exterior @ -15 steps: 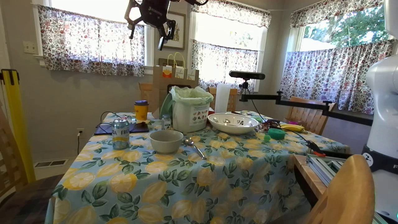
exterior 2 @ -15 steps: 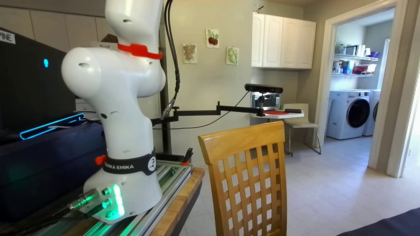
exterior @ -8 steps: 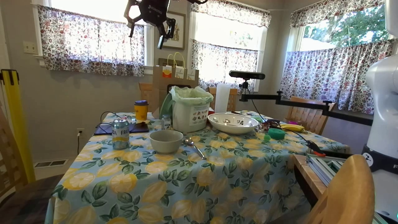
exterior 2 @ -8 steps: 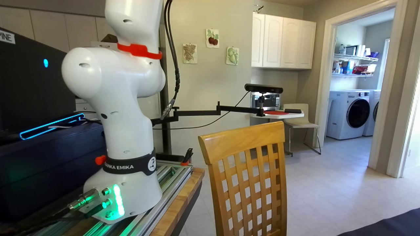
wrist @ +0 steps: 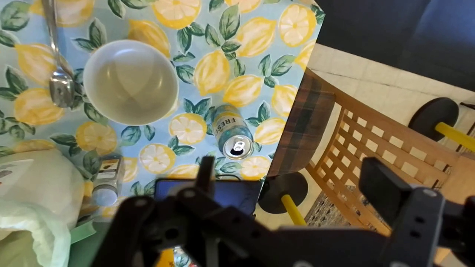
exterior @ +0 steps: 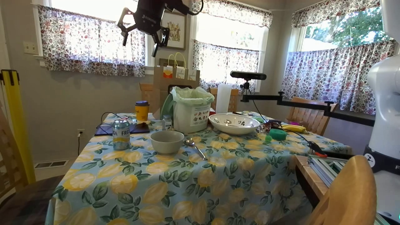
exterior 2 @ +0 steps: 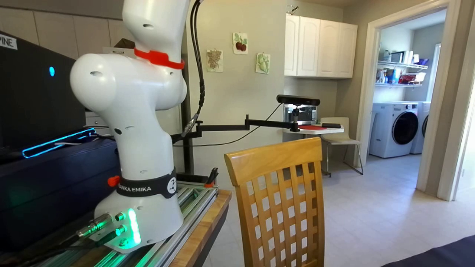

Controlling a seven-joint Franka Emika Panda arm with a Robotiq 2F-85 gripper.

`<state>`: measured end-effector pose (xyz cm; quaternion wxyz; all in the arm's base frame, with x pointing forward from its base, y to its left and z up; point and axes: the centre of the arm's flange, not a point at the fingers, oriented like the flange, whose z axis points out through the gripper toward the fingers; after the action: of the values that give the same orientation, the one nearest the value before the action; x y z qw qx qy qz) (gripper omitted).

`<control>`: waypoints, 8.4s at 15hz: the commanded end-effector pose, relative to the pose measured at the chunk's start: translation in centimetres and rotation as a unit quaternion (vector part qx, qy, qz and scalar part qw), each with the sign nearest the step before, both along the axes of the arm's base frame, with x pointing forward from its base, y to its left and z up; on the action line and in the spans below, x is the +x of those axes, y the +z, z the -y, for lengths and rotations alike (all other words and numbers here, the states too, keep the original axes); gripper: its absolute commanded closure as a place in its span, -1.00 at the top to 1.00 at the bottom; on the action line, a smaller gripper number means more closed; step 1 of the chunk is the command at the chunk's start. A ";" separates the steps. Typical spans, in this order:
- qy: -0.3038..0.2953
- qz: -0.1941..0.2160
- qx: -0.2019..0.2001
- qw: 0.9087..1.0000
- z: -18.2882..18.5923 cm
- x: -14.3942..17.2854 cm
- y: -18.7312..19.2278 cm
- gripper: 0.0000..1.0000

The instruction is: Move the can forward

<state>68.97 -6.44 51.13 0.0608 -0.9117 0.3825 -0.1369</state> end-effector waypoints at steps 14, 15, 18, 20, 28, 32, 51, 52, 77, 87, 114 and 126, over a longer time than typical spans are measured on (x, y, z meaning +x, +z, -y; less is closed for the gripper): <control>-0.064 -0.038 -0.019 0.997 4.6 10.4 -8.5 1.00; -0.068 -0.042 -0.017 0.997 4.6 10.6 -9.1 1.00; -0.071 -0.056 -0.019 0.996 4.5 11.3 -10.6 1.00; -0.074 -0.062 -0.021 0.995 4.6 11.9 -11.5 1.00; -0.125 -0.074 -0.018 0.989 7.3 13.4 -14.5 1.00; -0.132 -0.073 -0.021 0.988 7.3 13.9 -16.0 1.00; -0.138 -0.081 -0.022 0.987 6.7 11.9 -19.8 1.00; -0.134 -0.081 -0.017 0.988 6.8 12.3 -20.3 1.00; -0.127 -0.067 0.046 0.989 9.1 16.3 -26.1 1.00; -0.129 -0.043 0.090 0.987 9.6 17.1 -26.0 1.00; -0.175 0.017 0.080 0.981 10.0 19.4 -27.9 1.00; -0.200 0.017 0.066 0.977 10.5 19.3 -28.9 1.00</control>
<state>81.80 -15.98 22.85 0.0995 -0.8238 0.5450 -0.1199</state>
